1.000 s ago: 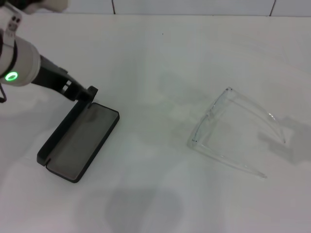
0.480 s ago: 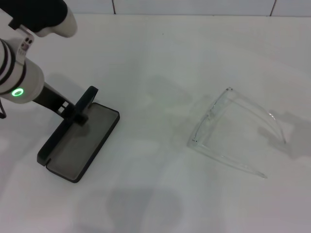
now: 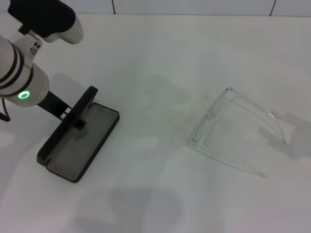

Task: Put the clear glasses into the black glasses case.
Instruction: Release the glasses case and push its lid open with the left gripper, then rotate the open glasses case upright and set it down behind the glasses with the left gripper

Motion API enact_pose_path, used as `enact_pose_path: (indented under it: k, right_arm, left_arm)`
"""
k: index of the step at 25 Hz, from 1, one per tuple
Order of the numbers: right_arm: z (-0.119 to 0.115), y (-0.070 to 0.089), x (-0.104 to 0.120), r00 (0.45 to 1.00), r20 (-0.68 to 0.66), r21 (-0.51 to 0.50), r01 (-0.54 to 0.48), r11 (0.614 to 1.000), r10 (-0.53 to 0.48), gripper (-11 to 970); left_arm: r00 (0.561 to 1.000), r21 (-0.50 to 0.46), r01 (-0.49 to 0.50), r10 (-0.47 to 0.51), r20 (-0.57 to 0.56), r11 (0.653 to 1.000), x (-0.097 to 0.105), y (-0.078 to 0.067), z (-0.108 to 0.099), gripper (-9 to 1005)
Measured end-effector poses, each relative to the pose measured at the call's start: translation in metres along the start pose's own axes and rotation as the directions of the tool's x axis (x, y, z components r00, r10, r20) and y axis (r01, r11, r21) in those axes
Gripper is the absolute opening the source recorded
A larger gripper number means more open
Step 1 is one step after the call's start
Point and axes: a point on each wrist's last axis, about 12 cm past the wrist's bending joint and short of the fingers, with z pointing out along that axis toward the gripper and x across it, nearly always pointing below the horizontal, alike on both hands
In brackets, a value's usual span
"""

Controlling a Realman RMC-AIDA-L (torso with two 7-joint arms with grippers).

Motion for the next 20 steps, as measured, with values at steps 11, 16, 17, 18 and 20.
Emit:
enact_pose_path:
  k: [11,16,17,18,20]
  right_arm:
    - [-0.001,0.002,0.002,1.0,0.005,0.002,-0.006,1.0,0.006,630]
    - [-0.004,0.004,0.004,1.0,0.008,0.007,-0.01,1.0,0.01,630]
    - [-0.004,0.005,0.004,1.0,0.008,0.008,-0.011,1.0,0.011,630]
    - [-0.005,0.005,0.005,1.0,0.008,0.008,-0.012,1.0,0.012,630]
    - [-0.006,0.006,0.005,1.0,0.008,0.009,-0.014,1.0,0.014,631]
  left_arm:
    - [1.0,0.002,-0.019,0.019,-0.012,1.0,0.002,-0.002,0.001,411]
    - [0.998,-0.003,-0.056,0.056,-0.003,0.998,0.0,-0.003,0.0,289]
    - [0.998,-0.006,-0.068,0.068,0.004,0.998,-0.001,-0.004,-0.001,263]
    - [0.996,-0.011,-0.087,0.087,0.015,0.996,-0.004,-0.005,-0.003,237]
    - [0.989,-0.03,-0.139,0.14,0.048,0.99,-0.012,-0.009,-0.007,220]
